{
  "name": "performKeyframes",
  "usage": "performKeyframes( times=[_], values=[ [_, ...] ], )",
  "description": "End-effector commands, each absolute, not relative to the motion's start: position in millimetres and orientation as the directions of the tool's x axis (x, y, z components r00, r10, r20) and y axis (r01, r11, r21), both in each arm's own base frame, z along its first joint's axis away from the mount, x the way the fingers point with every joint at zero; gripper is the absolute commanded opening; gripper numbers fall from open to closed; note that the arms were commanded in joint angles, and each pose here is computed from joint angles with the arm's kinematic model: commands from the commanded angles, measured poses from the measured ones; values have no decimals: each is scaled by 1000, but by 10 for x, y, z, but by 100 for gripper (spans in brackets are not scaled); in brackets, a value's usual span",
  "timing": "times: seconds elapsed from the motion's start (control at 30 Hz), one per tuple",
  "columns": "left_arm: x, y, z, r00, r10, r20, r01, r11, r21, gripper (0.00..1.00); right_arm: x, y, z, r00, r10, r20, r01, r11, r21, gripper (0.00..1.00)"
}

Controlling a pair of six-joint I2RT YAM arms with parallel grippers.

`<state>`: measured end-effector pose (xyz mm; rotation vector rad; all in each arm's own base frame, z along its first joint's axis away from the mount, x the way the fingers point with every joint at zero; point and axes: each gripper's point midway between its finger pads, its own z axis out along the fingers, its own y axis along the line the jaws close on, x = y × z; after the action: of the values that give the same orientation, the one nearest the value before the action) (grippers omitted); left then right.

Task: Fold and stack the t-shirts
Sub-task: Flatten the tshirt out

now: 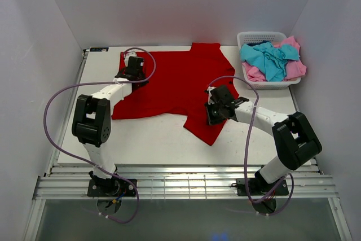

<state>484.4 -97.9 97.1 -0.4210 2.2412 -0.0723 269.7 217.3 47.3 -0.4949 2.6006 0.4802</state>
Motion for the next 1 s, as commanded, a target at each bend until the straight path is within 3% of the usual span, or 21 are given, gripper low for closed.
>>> performKeyframes(
  times=[0.0,0.6,0.97],
  values=[
    [4805,-978,1157,-573,-338,-746,-267,938,-220,0,2688,2327,580,-821,-227,-524,-422,860,287,8],
    [4507,-939,520,-682,-346,-644,-316,934,-167,0,1759,2061,-13,-929,-252,-271,-311,929,201,8],
    [4438,-907,312,-718,-328,-614,-321,939,-126,0,1470,1686,134,-944,-191,-268,-215,975,61,8]
  ],
)
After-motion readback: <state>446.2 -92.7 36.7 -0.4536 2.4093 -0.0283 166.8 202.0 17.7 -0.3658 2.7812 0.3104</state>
